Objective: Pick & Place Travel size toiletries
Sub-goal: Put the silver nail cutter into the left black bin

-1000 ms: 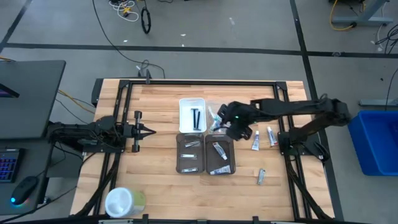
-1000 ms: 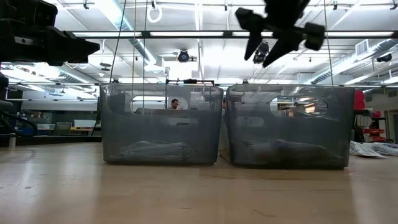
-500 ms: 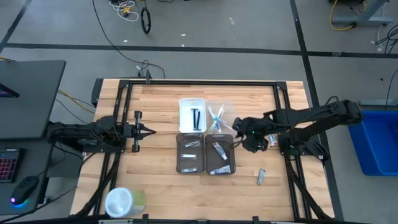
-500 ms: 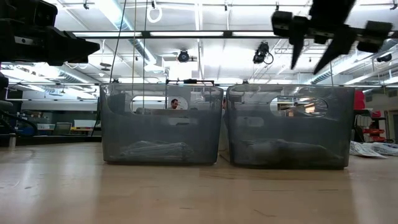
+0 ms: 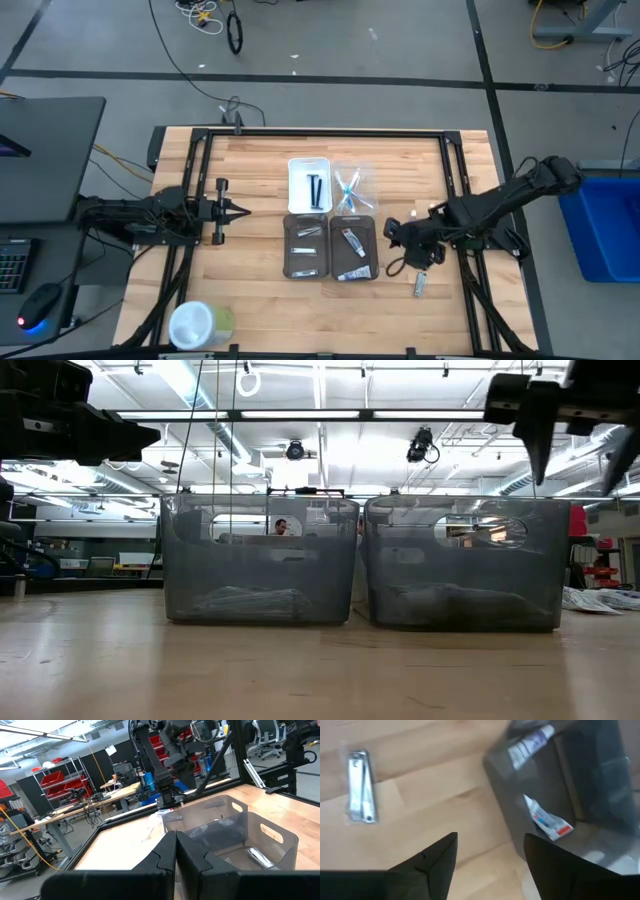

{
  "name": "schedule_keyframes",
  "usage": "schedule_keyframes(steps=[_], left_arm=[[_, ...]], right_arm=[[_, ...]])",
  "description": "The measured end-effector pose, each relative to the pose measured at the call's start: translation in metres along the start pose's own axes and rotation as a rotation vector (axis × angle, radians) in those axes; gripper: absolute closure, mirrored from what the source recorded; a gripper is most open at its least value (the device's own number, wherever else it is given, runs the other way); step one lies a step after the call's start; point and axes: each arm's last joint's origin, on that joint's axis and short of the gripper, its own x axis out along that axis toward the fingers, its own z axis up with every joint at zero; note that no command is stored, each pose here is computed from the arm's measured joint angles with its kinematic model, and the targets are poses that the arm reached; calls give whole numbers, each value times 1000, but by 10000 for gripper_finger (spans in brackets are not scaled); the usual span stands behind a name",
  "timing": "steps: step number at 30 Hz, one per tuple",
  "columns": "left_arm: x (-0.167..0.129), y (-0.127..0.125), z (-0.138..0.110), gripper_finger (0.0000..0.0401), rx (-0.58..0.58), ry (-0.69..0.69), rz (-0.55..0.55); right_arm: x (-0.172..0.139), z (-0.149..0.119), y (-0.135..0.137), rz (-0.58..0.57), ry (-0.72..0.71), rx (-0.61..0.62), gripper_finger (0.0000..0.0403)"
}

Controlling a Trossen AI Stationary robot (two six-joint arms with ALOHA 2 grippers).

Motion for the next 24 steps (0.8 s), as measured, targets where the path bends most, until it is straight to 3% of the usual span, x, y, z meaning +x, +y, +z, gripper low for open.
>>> schedule_keyframes(steps=[11, 24], left_arm=[[0, 0, 0, 385, 0, 0, 0], [0, 0, 0, 385, 0, 0, 0]], right_arm=[[10, 17, 25, 63, -15, -115, 142], [26, 35, 39, 110, -23, -123, 170]])
